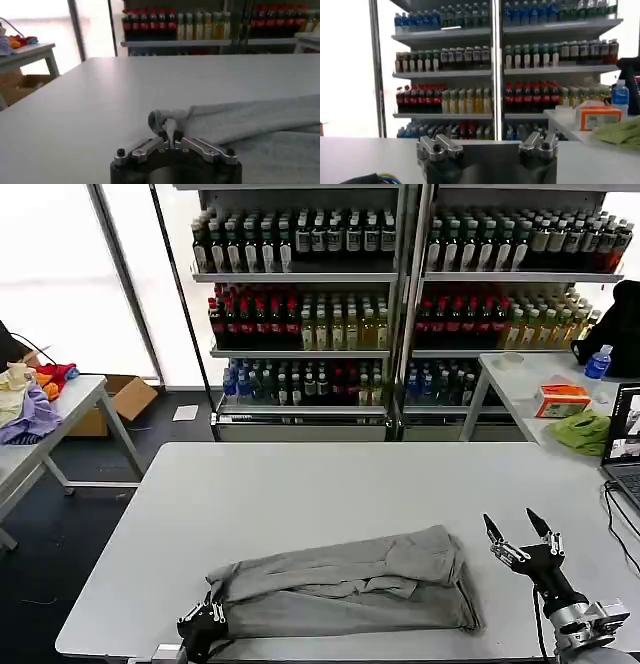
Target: Fold and organize the clothes.
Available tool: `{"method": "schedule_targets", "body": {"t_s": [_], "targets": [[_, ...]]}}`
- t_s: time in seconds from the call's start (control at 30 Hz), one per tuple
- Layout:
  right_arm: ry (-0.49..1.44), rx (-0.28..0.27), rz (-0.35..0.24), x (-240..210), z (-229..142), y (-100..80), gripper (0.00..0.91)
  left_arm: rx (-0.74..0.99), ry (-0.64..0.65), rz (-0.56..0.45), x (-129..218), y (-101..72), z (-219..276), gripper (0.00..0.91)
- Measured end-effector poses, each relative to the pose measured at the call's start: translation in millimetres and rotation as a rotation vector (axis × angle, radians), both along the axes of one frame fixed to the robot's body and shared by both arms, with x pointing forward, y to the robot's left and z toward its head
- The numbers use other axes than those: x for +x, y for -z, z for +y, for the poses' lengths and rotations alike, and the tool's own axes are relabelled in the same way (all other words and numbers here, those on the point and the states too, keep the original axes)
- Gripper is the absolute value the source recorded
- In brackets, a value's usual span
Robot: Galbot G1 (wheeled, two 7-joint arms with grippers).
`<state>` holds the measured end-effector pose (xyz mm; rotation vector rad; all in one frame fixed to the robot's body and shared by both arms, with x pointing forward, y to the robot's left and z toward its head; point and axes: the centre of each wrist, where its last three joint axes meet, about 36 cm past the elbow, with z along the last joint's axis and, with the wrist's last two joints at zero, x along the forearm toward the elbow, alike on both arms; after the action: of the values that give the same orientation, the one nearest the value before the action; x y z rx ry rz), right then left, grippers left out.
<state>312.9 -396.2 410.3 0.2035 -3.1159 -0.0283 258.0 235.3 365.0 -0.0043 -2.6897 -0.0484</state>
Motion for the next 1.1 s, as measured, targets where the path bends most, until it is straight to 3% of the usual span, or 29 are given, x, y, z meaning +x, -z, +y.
{"method": "schedule_targets", "body": {"t_s": [0.33, 0.7, 0.9, 1.1], "targets": [[-0.002, 0.008, -0.012, 3, 1, -4.7, 0.907, 0.130, 0.007, -0.046, 13, -17.9, 85, 0.000], [-0.021, 0.017, -0.016, 5, 7, -9.4, 0.907, 0.289, -0.007, -0.065, 39, -61.9, 189, 0.000], [-0.023, 0.021, -0.019, 1, 9, -11.0, 0.907, 0.326, 0.015, -0.084, 58, -89.5, 207, 0.000], [-0.012, 0.026, -0.017, -3, 10, -10.0, 0.907, 0.211, 0.040, -0.112, 73, -112.8, 181, 0.000]]}}
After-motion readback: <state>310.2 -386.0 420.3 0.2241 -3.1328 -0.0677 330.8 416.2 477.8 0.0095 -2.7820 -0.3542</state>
